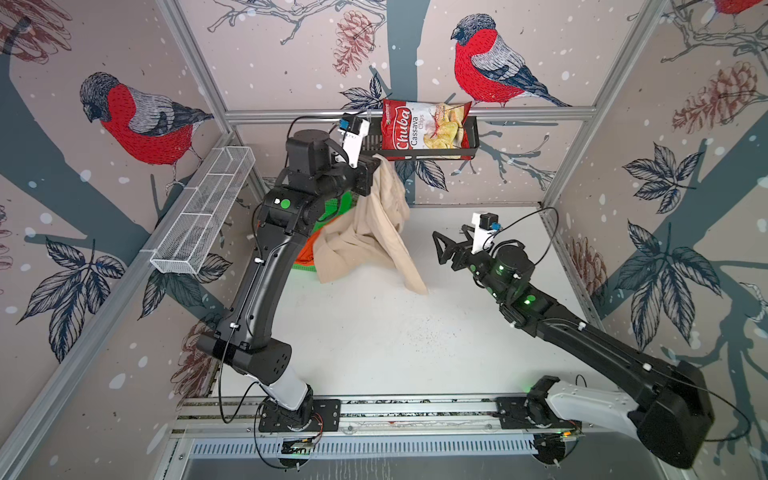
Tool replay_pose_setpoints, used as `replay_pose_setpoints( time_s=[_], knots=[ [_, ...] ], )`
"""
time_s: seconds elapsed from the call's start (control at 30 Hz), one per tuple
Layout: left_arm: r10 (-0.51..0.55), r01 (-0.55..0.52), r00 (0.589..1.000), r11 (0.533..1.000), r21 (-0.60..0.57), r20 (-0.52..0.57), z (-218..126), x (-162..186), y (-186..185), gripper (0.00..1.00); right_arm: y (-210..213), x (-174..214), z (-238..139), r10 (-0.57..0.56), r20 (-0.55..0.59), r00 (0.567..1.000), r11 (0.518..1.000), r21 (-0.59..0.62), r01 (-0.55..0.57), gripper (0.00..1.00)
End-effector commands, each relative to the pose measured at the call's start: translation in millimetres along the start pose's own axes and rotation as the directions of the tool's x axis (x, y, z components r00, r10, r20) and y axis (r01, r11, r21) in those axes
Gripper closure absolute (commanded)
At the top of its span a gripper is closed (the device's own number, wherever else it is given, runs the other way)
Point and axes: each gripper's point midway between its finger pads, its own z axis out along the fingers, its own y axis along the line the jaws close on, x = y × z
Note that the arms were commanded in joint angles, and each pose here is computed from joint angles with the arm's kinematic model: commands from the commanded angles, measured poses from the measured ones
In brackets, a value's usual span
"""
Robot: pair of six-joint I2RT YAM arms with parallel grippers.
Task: Fold and stack the shorts
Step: 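Lift the beige shorts from the basket with the left gripper while the right approaches, then lower the beige shorts onto the table with the left gripper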
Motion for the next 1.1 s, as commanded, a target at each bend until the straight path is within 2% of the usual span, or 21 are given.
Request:
replay_pose_setpoints(
  time_s=[0.0, 0.2, 0.3, 0.43, 0.53, 0.63, 0.77, 0.93, 1.07],
  knots=[
    [0.049, -0.050, 0.999, 0.997, 0.059, 0.023, 12, -3, -22, 1.00, -22, -11, -13, 0.035, 0.059, 0.998, 0.995, 0.087, -0.040, 0.00],
    [0.071, -0.061, 0.996, 0.982, 0.178, -0.046, 48, 22, -61, 1.00, -56, -5, -35, 0.086, 0.048, 0.995, 0.985, 0.144, -0.092, 0.00],
    [0.089, -0.063, 0.991, 0.968, 0.242, -0.099, 60, 44, -78, 1.00, -58, 2, -43, 0.049, 0.021, 0.999, 0.991, 0.127, -0.051, 0.00],
    [0.118, -0.063, 0.974, 0.960, 0.273, -0.191, 69, 80, -84, 1.00, -43, 13, -48, -0.072, -0.020, 0.997, 0.997, 0.012, 0.072, 0.00],
    [0.128, -0.055, 0.966, 0.950, 0.307, -0.223, 68, 97, -90, 1.00, -28, 24, -48, -0.139, -0.072, 0.988, 0.981, -0.143, 0.128, 0.00],
    [0.165, -0.071, 0.961, 0.922, 0.381, -0.221, 60, 106, -105, 1.00, -22, 27, -48, -0.147, -0.086, 0.985, 0.964, -0.235, 0.124, 0.00],
    [0.242, -0.124, 0.954, 0.853, 0.507, -0.174, 42, 112, -131, 1.00, -16, 27, -40, -0.154, -0.109, 0.982, 0.938, -0.328, 0.111, 0.00],
    [0.321, -0.178, 0.940, 0.754, 0.633, -0.118, 19, 121, -153, 1.00, 3, 29, -33, -0.232, -0.150, 0.961, 0.874, -0.465, 0.138, 0.00],
    [0.371, -0.205, 0.921, 0.722, 0.661, -0.120, 12, 135, -156, 1.00, 16, 29, -31, -0.265, -0.138, 0.954, 0.819, -0.555, 0.147, 0.00]
  ],
)
